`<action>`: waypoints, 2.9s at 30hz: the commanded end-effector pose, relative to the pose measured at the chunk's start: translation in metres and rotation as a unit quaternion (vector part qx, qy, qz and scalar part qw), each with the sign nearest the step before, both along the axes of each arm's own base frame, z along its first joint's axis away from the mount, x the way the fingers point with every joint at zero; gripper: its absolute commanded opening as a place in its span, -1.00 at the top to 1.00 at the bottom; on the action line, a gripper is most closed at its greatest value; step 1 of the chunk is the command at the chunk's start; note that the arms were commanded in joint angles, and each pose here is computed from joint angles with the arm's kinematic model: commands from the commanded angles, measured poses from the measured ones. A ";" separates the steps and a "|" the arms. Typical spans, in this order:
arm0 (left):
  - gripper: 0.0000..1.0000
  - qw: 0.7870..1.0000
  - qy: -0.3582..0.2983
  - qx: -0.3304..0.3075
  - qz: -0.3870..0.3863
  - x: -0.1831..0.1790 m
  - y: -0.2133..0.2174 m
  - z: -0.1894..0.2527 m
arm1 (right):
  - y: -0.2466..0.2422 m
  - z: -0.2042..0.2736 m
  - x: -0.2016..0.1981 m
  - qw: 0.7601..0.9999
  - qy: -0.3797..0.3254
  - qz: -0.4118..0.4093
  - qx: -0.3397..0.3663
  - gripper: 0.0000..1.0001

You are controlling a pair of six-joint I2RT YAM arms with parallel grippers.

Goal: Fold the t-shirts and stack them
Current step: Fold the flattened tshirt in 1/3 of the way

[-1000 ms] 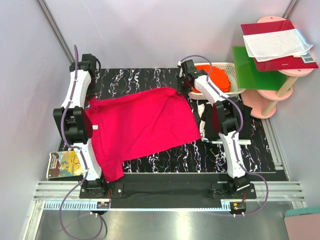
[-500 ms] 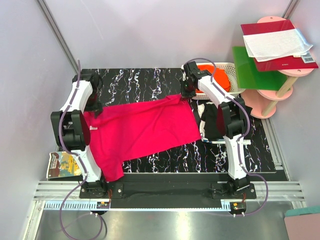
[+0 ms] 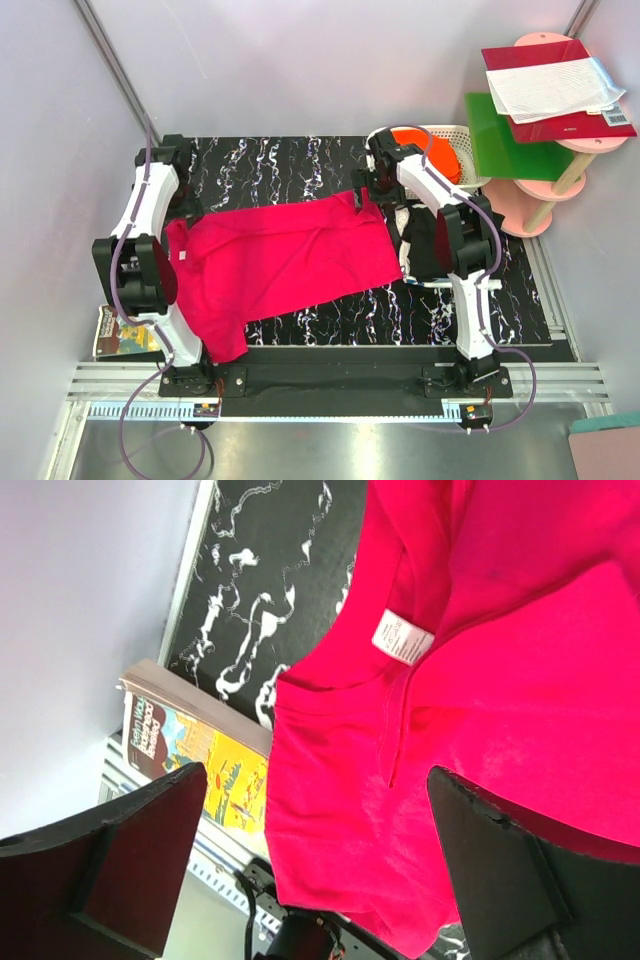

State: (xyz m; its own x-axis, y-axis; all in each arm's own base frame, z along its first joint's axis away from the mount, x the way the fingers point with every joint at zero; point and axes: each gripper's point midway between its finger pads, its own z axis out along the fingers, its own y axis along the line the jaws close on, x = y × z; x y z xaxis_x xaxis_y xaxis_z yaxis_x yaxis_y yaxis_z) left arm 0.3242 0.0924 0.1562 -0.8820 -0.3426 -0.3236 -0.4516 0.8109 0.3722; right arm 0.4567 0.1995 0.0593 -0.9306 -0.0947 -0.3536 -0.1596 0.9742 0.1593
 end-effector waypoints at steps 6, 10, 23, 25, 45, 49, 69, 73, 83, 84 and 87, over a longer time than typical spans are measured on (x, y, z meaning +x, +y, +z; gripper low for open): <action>0.99 0.998 -0.029 -0.045 -0.015 0.055 -0.014 -0.013 | 0.021 0.087 0.027 0.989 -0.127 0.027 0.075 -0.18; 1.00 0.997 -0.022 -0.058 -0.039 0.066 -0.031 -0.022 | 0.048 0.081 0.034 0.983 -0.117 0.053 0.131 1.00; 1.00 0.992 0.093 -0.040 -0.081 0.079 -0.047 -0.081 | 0.056 -0.020 0.036 0.996 0.025 0.040 0.080 1.00; 1.00 0.991 0.101 -0.036 -0.086 0.085 -0.048 -0.085 | 0.054 -0.023 0.037 0.996 0.030 0.033 0.074 1.00; 1.00 0.995 0.051 -0.013 -0.085 0.159 -0.079 -0.124 | 0.036 -0.007 0.085 0.996 -0.081 -0.018 0.031 0.78; 1.00 0.994 -0.022 -0.045 -0.100 0.189 -0.105 -0.117 | 0.044 0.061 0.078 0.984 -0.159 0.012 0.083 0.33; -0.75 0.975 -0.187 -0.041 -0.112 0.161 -0.096 0.011 | 0.026 0.142 0.013 0.952 -0.271 0.021 0.144 -0.82; 0.92 0.986 -0.141 -0.018 -0.085 0.123 -0.074 -0.006 | 0.029 0.138 0.008 0.952 -0.262 0.030 0.153 -0.57; 1.00 0.997 0.023 -0.055 -0.055 0.107 -0.069 -0.115 | 0.028 0.139 0.004 0.952 -0.263 0.030 0.155 0.87; 1.00 0.996 0.034 -0.062 -0.055 0.106 -0.071 -0.126 | 0.027 0.141 0.004 0.951 -0.265 0.029 0.154 0.75; 1.00 0.994 0.047 -0.080 -0.057 0.110 -0.078 -0.141 | 0.023 0.144 0.006 0.950 -0.275 0.031 0.142 0.46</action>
State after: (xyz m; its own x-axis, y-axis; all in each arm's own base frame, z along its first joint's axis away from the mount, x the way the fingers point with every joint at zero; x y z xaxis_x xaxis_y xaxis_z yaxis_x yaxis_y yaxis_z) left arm 0.4204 0.0316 0.0187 -0.9514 -0.2441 -0.1878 -0.2981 0.8831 0.3623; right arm 0.4578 0.2260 0.1630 -0.6823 0.0172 -0.7308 -0.3171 0.8938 0.3171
